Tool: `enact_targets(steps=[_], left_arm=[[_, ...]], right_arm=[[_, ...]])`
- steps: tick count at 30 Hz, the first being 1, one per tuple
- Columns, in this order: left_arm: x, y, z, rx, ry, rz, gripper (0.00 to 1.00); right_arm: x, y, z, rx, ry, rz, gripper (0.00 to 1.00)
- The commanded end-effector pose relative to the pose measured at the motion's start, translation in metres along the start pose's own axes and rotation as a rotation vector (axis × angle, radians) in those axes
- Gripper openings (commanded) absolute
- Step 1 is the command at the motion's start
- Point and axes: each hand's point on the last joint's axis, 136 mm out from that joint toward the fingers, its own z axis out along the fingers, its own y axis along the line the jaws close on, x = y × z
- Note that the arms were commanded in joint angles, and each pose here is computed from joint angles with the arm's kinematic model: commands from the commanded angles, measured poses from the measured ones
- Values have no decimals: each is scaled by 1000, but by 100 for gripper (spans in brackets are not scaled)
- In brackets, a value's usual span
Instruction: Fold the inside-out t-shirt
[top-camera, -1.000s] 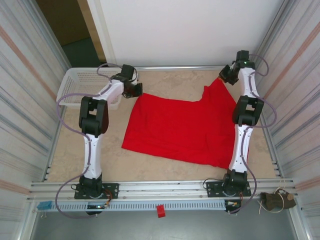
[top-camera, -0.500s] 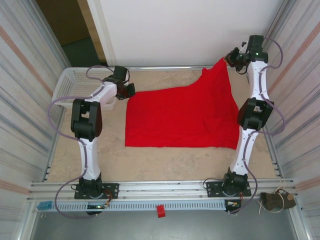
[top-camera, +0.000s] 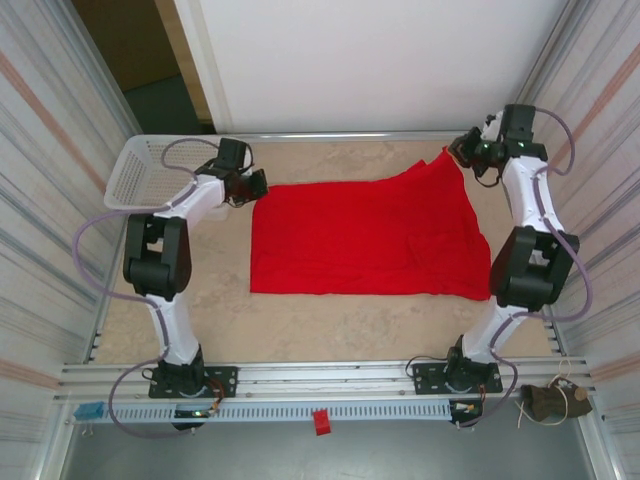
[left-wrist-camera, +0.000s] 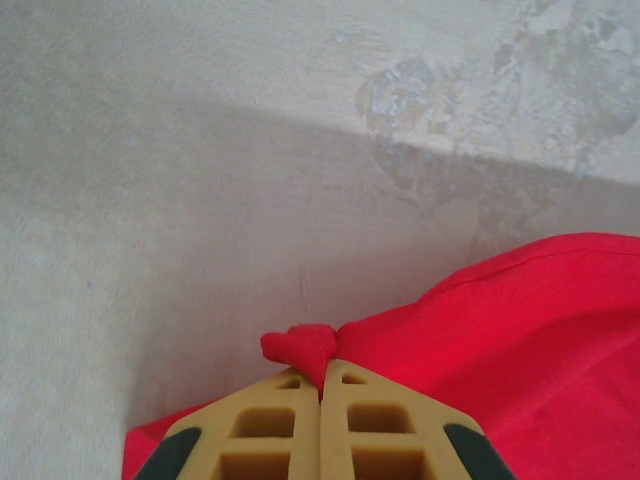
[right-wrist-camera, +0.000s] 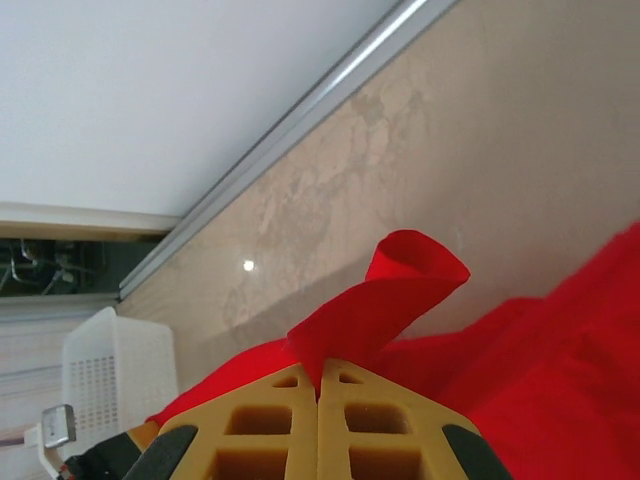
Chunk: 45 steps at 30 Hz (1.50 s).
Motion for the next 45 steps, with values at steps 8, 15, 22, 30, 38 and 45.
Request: enact_targets(steps=[8,15,22,30,38,45], left_arm=[[25,4,-18,51,-28,-94,0],[42,11,-18,47,-7,-111,0],[48,14,-21,47,-9,-115,0],[66,22,-27,36,-4,-144,0],[91,35,-22,18,32,-168,0],[88,39,-37,2,4,-167,52]], right_arm=[[49,-24,-62,-1,-98,10,0],[94,-49,-84,55,-88,17,0],[132,-79,-93,127,-70,32,0],[157,-111,-102,227,-112,90,0],[179,-143,-106,327,-126,149,0],[178,-154,-108,389,-132,183,50]])
